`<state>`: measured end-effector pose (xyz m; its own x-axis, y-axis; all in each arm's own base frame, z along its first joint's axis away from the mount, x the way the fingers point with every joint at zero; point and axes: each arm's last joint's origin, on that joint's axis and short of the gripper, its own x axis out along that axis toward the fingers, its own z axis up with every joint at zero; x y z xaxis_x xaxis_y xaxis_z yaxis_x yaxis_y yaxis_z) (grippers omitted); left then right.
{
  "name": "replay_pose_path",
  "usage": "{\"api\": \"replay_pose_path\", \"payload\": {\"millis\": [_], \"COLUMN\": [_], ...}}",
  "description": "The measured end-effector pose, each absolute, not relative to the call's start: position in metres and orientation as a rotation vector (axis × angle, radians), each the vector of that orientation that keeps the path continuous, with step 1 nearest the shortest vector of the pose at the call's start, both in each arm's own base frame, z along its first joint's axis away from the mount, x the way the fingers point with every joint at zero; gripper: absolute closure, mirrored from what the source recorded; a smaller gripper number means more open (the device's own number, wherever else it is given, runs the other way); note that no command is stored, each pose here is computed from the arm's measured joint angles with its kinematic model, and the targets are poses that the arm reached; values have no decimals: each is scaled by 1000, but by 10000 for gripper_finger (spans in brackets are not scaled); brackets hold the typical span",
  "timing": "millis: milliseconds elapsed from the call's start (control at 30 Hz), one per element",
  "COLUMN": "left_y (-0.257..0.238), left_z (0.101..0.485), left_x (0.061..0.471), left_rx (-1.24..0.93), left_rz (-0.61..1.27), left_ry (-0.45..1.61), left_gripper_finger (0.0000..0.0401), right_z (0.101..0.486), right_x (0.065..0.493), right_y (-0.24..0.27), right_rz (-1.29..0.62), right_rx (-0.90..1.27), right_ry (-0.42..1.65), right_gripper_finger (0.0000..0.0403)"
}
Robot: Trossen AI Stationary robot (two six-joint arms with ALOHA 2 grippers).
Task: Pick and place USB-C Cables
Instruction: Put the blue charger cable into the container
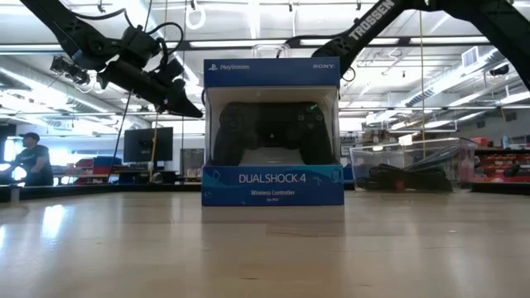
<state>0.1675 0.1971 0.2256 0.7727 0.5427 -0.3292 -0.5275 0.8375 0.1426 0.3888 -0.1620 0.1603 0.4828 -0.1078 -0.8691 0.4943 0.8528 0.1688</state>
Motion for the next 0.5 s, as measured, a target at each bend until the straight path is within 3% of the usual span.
{"api": "replay_pose_path", "payload": {"millis": [300,500], "left_y": [196,196], "left_z": [226,226], "left_x": [168,168], "left_rx": [39,39], "left_rz": [537,537], "left_ry": [359,358], "left_gripper_finger": [332,332], "right_z": [173,192], "right_x": [388,391], "right_y": [-165,-170], "right_rz": [-392,-415], "right_rx": [418,298], "right_ry": [990,1026], "right_gripper_finger": [138,147]}}
